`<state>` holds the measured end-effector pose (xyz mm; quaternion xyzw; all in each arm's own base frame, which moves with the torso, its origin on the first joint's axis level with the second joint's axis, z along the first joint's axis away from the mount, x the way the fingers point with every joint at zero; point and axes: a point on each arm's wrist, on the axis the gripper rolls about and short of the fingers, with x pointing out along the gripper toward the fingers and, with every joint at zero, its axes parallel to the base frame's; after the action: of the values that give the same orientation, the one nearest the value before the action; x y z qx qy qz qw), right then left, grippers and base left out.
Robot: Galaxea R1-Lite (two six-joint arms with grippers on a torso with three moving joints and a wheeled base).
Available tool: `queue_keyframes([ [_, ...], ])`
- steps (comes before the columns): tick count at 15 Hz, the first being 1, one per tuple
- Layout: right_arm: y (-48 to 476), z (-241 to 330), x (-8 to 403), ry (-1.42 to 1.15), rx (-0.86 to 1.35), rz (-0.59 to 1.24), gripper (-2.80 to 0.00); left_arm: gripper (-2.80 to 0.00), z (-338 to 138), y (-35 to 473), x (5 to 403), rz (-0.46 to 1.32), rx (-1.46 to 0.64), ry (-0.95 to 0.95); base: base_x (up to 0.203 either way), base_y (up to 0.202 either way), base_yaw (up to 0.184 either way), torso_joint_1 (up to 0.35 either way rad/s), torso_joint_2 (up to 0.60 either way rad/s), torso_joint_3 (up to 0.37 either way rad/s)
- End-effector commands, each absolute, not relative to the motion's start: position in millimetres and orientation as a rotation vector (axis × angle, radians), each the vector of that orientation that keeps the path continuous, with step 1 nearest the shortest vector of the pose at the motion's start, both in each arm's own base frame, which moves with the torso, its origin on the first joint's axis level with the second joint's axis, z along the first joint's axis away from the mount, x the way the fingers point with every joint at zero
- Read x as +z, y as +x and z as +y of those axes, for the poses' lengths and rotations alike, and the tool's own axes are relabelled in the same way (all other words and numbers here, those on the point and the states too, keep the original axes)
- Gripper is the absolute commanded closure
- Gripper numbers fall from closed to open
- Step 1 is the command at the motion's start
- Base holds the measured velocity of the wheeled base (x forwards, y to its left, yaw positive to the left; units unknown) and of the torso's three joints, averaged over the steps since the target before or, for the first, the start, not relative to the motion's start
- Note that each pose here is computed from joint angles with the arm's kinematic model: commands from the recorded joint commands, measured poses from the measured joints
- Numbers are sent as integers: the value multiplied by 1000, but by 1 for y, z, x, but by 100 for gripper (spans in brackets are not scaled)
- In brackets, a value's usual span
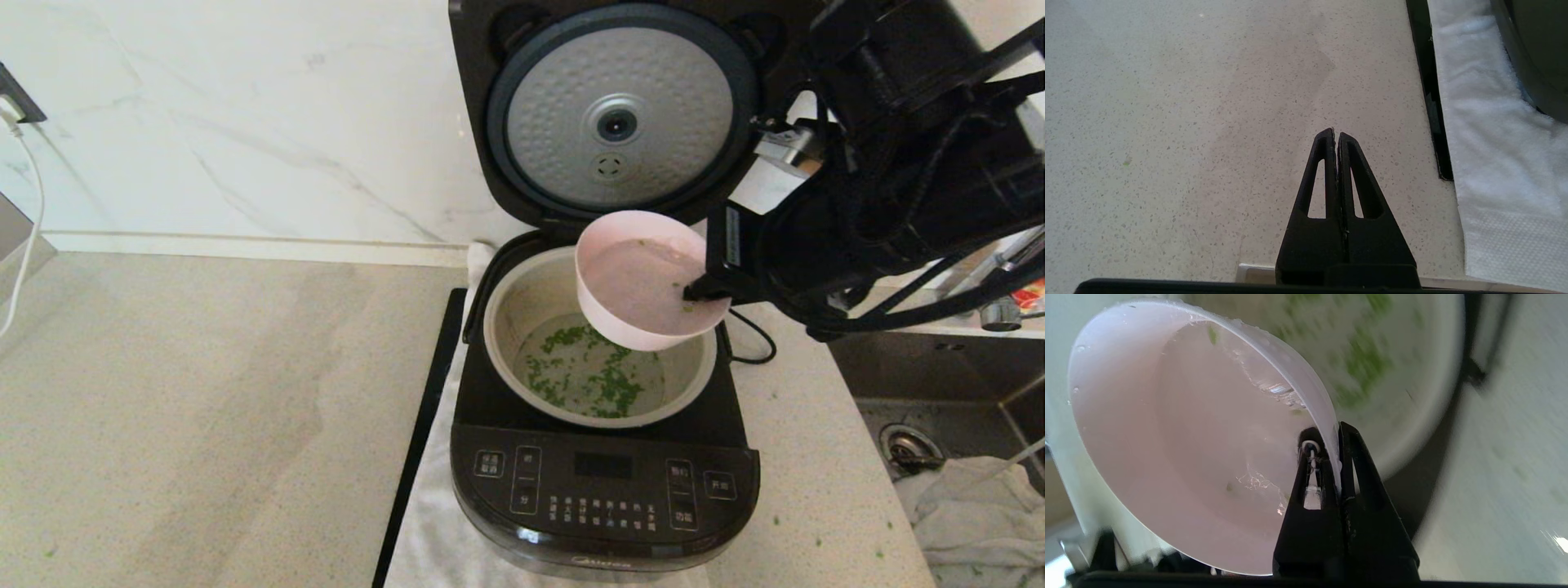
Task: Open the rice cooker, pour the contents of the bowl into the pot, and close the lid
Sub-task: Pour the water from the bowl into the rice cooker
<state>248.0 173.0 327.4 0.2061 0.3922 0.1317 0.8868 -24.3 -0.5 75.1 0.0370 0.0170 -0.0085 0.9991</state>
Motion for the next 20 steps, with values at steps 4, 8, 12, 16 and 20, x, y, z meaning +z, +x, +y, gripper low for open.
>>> queue_keyframes([
  [4,280,194,311,435,216,719,0,0,-1,-24,75,33,-18,75,0,0,0,0,0,0],
  [8,294,204,306,444,215,662,0,0,-1,-24,75,33,-18,75,0,0,0,0,0,0],
  [12,308,213,296,439,185,618,0,0,0,-24,75,33,-17,75,0,0,0,0,0,0],
  [16,314,216,292,377,104,545,0,0,0,-24,75,33,-17,75,0,0,0,0,0,0],
  [20,311,226,295,317,39,438,0,0,0,-24,75,33,-17,75,0,0,0,0,0,0],
])
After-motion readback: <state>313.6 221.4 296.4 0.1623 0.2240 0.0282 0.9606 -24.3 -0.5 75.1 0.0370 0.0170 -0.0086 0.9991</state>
